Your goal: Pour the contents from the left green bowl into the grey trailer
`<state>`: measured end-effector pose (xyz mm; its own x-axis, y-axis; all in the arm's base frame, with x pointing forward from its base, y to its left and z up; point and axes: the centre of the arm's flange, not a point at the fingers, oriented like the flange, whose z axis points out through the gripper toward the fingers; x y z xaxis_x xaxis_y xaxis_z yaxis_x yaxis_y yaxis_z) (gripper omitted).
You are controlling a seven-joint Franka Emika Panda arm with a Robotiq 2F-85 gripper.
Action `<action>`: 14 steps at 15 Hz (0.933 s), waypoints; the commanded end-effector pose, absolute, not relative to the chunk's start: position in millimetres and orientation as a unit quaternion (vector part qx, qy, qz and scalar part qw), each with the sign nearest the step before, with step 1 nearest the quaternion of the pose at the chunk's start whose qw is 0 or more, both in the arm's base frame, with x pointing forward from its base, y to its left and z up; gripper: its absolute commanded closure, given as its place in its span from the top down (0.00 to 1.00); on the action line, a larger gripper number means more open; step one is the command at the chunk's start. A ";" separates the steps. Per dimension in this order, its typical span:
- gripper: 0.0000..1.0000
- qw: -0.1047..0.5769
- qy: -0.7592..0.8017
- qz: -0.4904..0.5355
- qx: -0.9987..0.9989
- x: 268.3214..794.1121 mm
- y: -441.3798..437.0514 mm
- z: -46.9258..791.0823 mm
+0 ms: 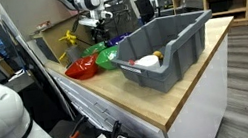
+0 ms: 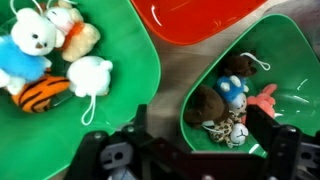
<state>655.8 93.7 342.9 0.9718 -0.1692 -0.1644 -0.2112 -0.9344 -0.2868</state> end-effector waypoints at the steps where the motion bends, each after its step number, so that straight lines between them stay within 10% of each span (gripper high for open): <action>1: 1.00 0.163 0.075 0.080 -0.980 673.9 105.5 335.9; 8: 1.00 0.168 0.025 0.072 -0.983 690.5 122.1 322.9; 9: 0.75 0.168 0.019 0.073 -0.983 691.0 121.8 319.5; 14: 0.42 0.161 -0.012 0.083 -0.983 691.2 119.3 308.3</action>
